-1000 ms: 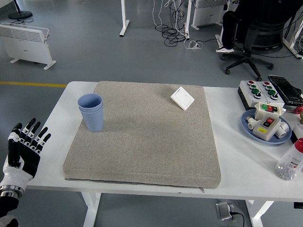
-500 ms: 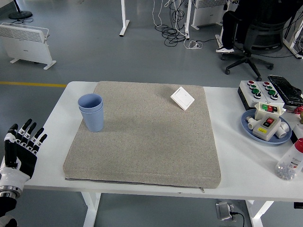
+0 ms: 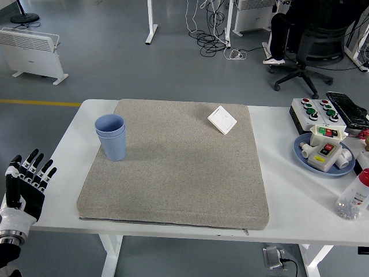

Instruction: Push cup pick cup insert cup

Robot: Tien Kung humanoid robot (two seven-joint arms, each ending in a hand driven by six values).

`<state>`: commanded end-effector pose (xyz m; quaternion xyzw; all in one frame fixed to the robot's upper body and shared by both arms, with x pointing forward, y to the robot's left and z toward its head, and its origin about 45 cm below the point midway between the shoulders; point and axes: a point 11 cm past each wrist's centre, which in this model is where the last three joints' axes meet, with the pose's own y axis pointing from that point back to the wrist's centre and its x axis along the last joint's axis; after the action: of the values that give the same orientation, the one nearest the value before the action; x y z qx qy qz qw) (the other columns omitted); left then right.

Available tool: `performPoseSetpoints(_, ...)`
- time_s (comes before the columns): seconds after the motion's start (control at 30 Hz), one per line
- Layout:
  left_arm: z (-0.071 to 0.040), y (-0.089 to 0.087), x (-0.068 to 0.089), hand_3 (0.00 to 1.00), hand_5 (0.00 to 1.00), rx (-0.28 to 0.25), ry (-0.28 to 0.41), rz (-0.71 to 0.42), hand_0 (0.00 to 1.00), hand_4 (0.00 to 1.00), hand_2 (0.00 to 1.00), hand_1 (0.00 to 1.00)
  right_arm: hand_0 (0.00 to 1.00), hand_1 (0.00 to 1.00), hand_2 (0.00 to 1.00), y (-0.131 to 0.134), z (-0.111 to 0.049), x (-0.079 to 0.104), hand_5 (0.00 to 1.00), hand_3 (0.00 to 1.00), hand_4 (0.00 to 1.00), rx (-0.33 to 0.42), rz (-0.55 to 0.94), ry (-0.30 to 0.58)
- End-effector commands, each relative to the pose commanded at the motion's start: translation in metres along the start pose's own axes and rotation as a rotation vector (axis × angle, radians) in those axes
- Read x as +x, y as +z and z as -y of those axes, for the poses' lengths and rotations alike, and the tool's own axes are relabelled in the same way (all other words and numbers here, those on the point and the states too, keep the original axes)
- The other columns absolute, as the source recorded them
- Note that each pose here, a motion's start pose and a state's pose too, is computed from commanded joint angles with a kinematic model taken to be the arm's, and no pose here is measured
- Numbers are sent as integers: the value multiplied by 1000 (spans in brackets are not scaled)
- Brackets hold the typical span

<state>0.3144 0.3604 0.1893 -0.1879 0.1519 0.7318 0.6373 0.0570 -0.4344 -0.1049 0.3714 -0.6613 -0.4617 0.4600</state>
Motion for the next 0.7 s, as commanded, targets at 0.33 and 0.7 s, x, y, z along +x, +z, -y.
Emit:
performPoseSetpoints(0.33, -3, -6, 1, 897, 998, 16, 0, 6, 880, 552, 957, 889, 753, 623, 642, 3, 0, 3, 465, 559, 73, -10, -10, 10)
performPoseSetpoints(0.7, -7, -13, 1, 898, 998, 34, 1, 13, 880, 553, 958, 890, 753, 623, 643, 13, 1, 4, 466, 559, 74, -29, -9, 14)
